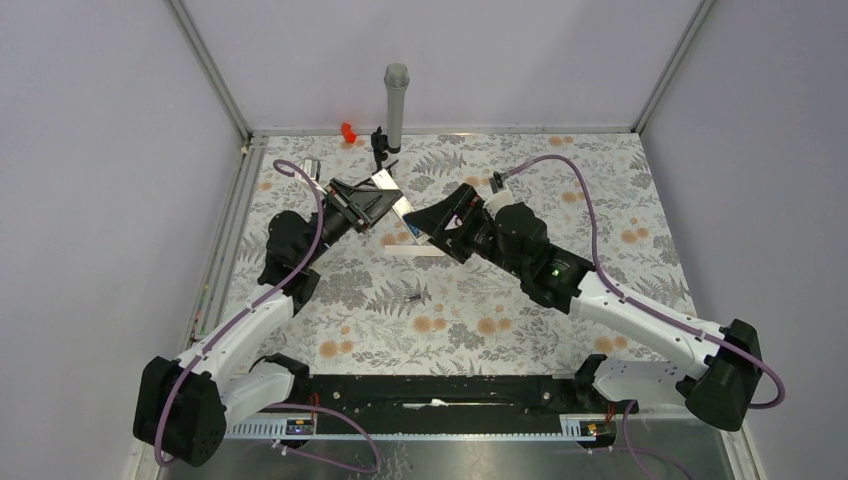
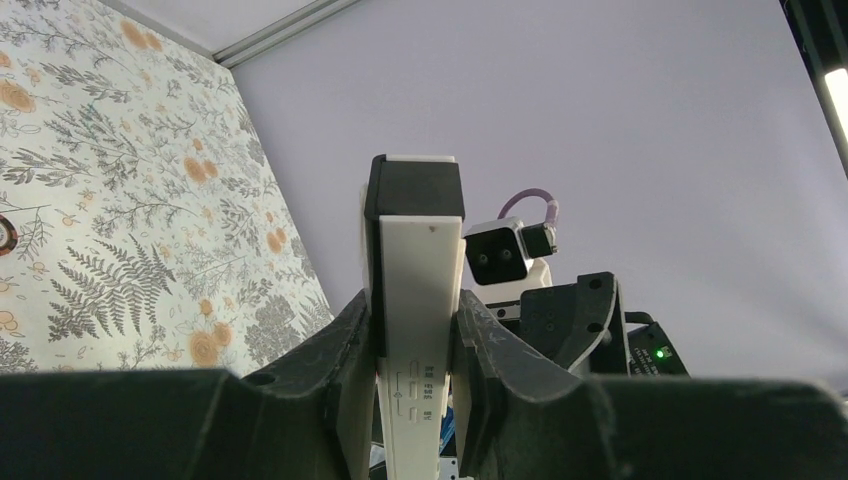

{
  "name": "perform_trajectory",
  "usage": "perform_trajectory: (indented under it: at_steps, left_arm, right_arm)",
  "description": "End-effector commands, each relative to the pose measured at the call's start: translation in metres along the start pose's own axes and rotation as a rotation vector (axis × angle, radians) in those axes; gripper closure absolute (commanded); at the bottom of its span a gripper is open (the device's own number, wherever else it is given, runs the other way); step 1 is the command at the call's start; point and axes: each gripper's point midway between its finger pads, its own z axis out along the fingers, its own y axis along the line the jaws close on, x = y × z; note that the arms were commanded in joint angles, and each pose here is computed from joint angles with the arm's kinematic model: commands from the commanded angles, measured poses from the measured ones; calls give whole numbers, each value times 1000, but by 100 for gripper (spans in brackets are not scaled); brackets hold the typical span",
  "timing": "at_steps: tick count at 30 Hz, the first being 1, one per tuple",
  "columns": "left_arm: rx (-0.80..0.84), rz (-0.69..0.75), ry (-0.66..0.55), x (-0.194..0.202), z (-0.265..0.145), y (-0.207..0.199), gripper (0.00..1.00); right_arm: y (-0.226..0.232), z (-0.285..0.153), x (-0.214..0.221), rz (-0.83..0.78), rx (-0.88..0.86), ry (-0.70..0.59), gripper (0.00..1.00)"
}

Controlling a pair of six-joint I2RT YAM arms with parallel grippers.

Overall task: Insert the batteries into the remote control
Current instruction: Load the battery into the remote control.

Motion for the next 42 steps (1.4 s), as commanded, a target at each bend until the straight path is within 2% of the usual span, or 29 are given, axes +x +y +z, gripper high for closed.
perform_trajectory:
  at_steps: [1, 7, 16, 22, 29, 40, 42]
  left_arm:
    - [131, 90, -29, -13, 2, -44, 100]
    - [159, 118, -13, -9, 0, -50, 100]
    - [204, 169, -12, -7, -4, -56, 100]
    - [213, 179, -9, -7, -3, -58, 100]
    - [220, 142, 0, -7, 0, -58, 100]
    - [218, 98, 2, -11, 5, -62, 100]
    - [206, 86, 3, -12, 7, -61, 100]
  right_arm:
    - [45, 0, -13, 71, -177, -35, 0]
    - [44, 7, -12, 89, -170, -25, 1]
    - [37, 21, -11, 114, -160, -11, 17]
    - [29, 25, -16, 104, -135, -19, 24]
    - [20, 27, -7, 114, -132, 26, 36]
    - [14, 23, -4, 94, -125, 41, 44]
    - [11, 22, -4, 84, -120, 37, 51]
